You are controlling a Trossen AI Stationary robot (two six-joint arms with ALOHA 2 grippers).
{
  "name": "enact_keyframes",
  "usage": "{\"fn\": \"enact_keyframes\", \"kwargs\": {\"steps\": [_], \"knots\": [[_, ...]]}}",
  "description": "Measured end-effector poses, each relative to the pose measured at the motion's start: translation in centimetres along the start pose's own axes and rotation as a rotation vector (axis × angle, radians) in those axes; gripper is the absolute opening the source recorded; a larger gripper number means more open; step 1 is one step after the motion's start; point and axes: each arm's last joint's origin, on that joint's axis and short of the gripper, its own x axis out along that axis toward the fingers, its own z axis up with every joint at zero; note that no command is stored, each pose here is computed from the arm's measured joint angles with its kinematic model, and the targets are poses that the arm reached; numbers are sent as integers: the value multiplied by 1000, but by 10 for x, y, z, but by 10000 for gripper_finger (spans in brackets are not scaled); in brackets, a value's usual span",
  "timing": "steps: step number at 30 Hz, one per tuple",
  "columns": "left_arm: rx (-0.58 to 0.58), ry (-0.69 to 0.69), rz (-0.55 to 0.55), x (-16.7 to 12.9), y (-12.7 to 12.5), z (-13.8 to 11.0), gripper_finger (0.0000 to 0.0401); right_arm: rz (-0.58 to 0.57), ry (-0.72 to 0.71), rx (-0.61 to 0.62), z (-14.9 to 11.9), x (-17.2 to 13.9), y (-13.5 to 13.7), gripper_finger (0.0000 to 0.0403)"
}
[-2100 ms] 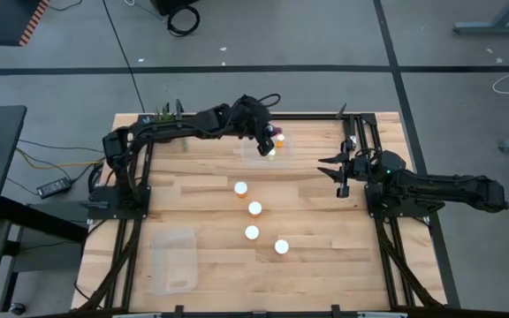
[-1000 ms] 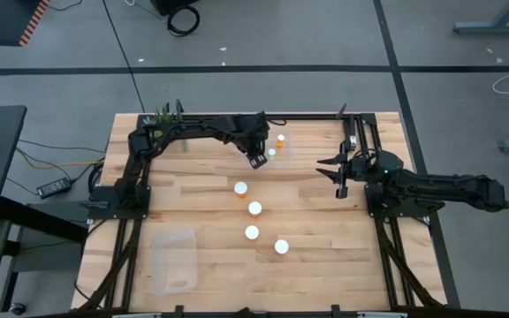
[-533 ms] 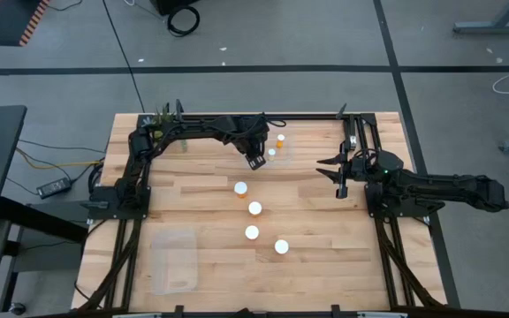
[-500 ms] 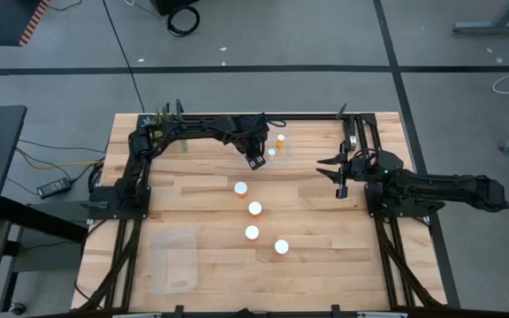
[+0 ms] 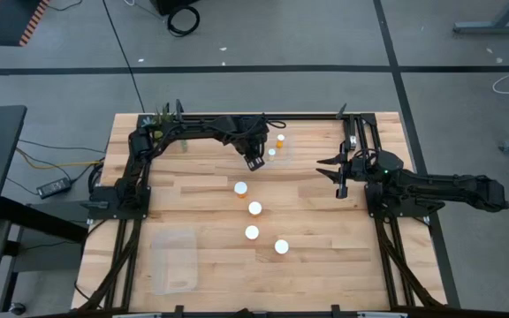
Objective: Pick and place medicine bottles into bin by pill shape (circle, oval)
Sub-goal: Put the blue capsule bottle into the top transparent bin
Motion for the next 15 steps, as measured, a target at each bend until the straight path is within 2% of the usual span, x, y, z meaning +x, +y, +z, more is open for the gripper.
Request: {"fn": "enact_keyframes", "kwargs": {"steps": [6,15], "knots": [[13,-8,4,0,0,1,128,0,0,0,0,0,0,115],[11,-129,24,2,0,12,121,0,-1,0,0,0,0,115]]}}
